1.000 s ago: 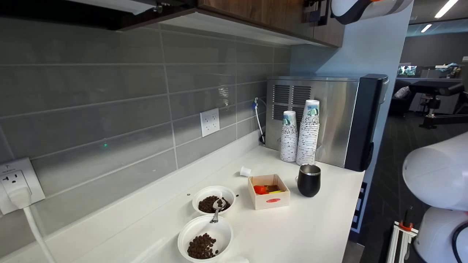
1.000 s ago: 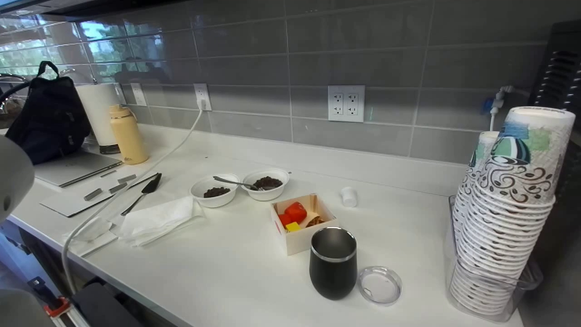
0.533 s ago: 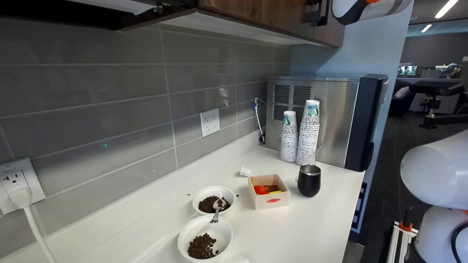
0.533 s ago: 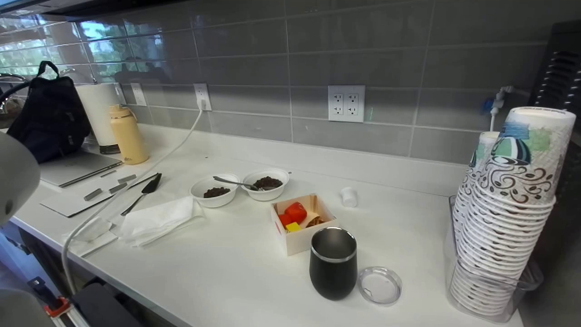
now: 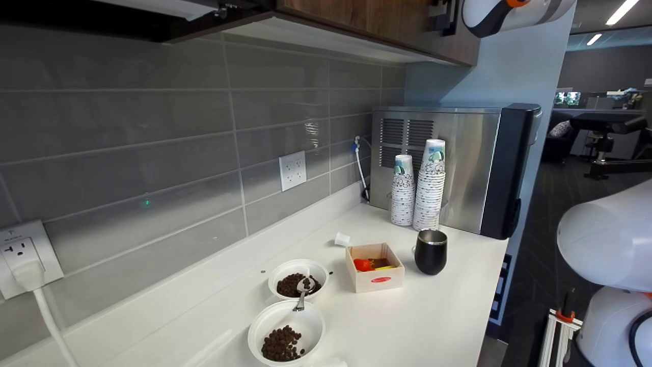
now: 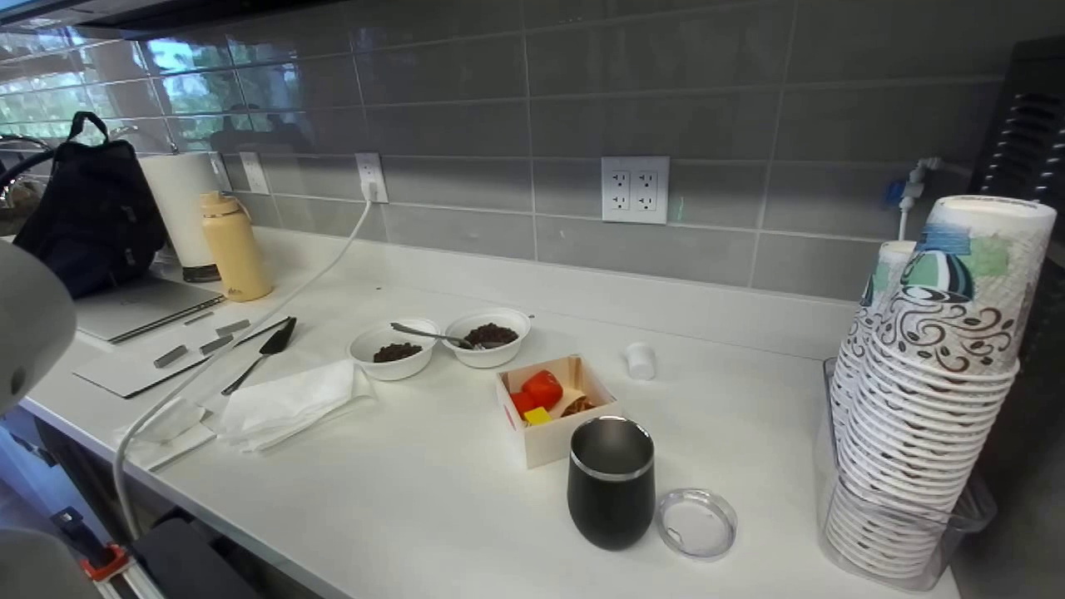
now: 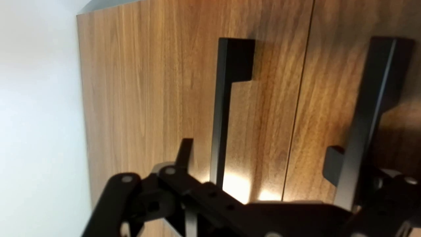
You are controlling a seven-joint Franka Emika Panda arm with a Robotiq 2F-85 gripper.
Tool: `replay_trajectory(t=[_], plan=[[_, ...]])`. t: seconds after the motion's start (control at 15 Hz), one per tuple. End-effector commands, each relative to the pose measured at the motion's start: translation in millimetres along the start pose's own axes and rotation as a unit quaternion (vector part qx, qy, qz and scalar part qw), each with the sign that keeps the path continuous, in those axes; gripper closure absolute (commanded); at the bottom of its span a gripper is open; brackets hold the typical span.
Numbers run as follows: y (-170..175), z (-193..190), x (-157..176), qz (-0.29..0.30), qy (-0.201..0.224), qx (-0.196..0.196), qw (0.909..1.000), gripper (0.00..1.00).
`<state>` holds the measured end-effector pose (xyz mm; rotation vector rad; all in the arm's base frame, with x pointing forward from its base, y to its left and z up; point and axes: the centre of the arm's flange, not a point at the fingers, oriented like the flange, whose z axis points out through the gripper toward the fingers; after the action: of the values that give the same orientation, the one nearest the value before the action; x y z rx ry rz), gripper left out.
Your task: Open the left door of the cabinet above the black thermos then close it.
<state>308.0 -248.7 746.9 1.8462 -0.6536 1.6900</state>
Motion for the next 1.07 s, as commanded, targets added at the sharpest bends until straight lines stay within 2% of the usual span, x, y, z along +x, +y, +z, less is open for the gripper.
replay_trajectory(t=[0.0, 0.67, 1.0], plan=[[31.2, -21.5, 3.5, 0.000, -0.002, -0.014, 0.9999, 0.00], [72.3, -81.4, -10.9, -0.022, -0.022, -0.047, 0.9984, 0.00], [96.9, -97.0, -16.9, -0.023, -0.031, -0.069, 0.9969, 0.00]])
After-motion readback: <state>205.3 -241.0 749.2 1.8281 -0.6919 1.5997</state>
